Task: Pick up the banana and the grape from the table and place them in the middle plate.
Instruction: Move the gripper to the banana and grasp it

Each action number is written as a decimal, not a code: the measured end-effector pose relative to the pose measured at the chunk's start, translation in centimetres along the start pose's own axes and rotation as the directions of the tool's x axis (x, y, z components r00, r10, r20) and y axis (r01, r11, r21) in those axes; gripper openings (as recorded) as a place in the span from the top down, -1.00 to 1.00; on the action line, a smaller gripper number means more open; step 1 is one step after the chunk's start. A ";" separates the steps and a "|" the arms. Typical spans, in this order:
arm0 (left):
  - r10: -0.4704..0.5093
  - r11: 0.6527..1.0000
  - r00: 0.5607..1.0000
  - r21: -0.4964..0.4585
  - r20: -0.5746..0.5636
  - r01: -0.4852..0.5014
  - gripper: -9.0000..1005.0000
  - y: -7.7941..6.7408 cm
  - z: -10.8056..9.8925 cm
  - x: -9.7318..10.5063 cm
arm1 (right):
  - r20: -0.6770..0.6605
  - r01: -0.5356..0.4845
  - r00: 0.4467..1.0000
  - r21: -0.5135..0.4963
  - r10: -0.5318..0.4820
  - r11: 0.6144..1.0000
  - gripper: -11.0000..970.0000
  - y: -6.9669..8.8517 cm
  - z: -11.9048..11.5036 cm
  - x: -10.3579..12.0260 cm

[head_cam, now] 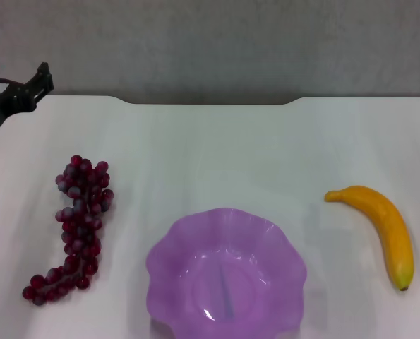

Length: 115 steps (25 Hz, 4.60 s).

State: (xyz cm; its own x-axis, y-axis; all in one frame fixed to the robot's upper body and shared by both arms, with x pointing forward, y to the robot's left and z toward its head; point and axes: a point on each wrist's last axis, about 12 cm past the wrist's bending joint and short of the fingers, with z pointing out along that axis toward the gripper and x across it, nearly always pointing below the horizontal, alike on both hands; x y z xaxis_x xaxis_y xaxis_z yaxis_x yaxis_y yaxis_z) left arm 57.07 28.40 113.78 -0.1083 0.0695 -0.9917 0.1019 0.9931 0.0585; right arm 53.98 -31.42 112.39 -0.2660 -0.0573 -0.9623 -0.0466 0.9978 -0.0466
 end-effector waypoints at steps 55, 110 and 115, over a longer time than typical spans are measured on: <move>-0.007 1.000 1.000 -0.004 0.006 0.007 -0.74 0.2 0.1 -0.4 | -0.675 -0.135 0.738 -0.165 -0.012 0.977 -0.66 1.9 6.2 3.7; -0.011 1.000 1.000 0.002 0.013 0.011 -0.73 0.0 0.1 -0.6 | -0.737 -0.001 0.665 -0.166 -0.123 0.986 -0.61 2.0 8.2 4.9; -0.012 1.000 1.000 -0.001 0.011 0.012 -0.73 0.1 0.0 -0.5 | -0.733 -0.011 0.672 -0.153 -0.106 0.988 -0.44 1.7 8.2 4.8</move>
State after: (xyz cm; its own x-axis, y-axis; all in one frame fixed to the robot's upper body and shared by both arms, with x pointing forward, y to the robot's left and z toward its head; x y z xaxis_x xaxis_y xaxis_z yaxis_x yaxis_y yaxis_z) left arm 57.11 28.43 114.28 -0.0986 0.0570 -0.9935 0.0994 0.9939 0.0472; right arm 60.47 -29.70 105.51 -0.8796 -0.1683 -0.4450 -0.1907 0.9816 0.0056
